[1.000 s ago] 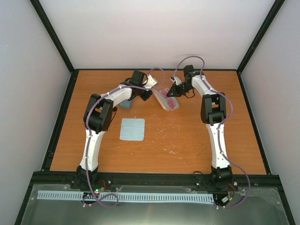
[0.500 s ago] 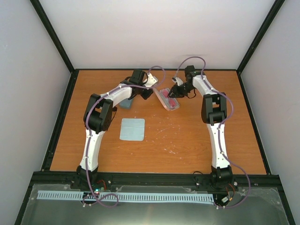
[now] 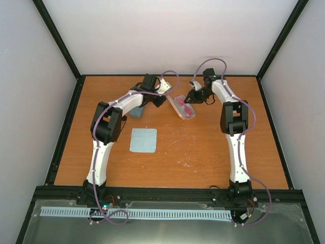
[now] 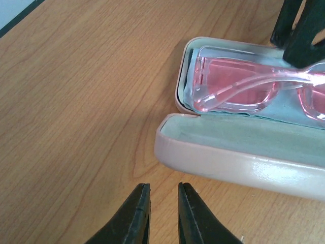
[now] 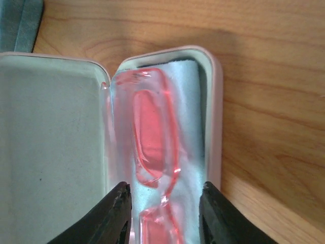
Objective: Organize the sunglasses
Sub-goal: Place the sunglasses in the sunglasses case, then close the sunglasses case at the center of the board.
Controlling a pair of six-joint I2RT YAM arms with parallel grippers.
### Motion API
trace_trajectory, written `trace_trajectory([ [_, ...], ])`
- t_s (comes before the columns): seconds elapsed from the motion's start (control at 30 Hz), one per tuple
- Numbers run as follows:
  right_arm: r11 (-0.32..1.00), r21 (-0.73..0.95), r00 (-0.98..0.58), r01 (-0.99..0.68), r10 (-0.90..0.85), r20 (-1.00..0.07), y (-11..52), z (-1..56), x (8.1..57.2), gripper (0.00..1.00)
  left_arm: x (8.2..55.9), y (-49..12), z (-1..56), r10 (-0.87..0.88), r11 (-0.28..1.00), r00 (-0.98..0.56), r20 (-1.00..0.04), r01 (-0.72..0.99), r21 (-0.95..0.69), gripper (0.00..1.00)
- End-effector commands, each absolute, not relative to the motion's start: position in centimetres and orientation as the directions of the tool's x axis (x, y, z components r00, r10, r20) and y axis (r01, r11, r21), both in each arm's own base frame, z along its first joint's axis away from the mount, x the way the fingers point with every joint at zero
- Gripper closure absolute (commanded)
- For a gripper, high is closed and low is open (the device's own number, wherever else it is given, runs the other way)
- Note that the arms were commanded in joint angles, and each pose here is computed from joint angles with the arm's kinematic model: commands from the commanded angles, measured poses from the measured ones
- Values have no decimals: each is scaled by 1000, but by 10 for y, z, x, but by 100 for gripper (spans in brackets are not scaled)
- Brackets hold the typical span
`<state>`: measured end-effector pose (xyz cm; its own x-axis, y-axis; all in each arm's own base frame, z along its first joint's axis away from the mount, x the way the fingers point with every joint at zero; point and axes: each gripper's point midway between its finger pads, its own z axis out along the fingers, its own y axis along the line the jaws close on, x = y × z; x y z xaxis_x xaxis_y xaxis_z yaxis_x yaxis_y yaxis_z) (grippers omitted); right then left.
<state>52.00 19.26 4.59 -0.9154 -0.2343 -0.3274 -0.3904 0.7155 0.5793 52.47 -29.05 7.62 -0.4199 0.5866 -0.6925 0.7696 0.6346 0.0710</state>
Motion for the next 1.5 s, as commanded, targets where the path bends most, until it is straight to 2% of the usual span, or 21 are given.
trace_trajectory([
  [0.0,730,538,-882,-421,-190,-432,176,94,539,61,524,-291,88,572,643,-419,-705,763,68,82],
  [0.1,731,538,-880,-420,-183,-439,174,98,541,64,524,-291,88,574,643,-420,-703,762,70,82],
  [0.23,762,513,-889,-394,-175,-423,166,89,542,79,520,-289,90,574,646,-424,-701,760,69,82],
  [0.33,805,474,-903,-357,-168,-395,157,73,544,87,515,-288,88,569,649,-437,-697,759,54,82],
  [0.5,808,494,-930,-322,-170,-327,158,44,535,93,500,-296,83,568,637,-453,-687,771,19,82],
  [0.8,806,507,-947,-304,-199,-251,165,6,512,95,471,-349,89,565,566,-428,-705,823,-45,82],
  [1.0,792,528,-950,-307,-222,-218,171,-5,493,97,469,-366,93,564,552,-412,-716,833,-44,83],
  [1.47,733,586,-932,-345,-191,-309,187,18,473,97,483,-387,81,560,517,-408,-720,852,-81,82],
])
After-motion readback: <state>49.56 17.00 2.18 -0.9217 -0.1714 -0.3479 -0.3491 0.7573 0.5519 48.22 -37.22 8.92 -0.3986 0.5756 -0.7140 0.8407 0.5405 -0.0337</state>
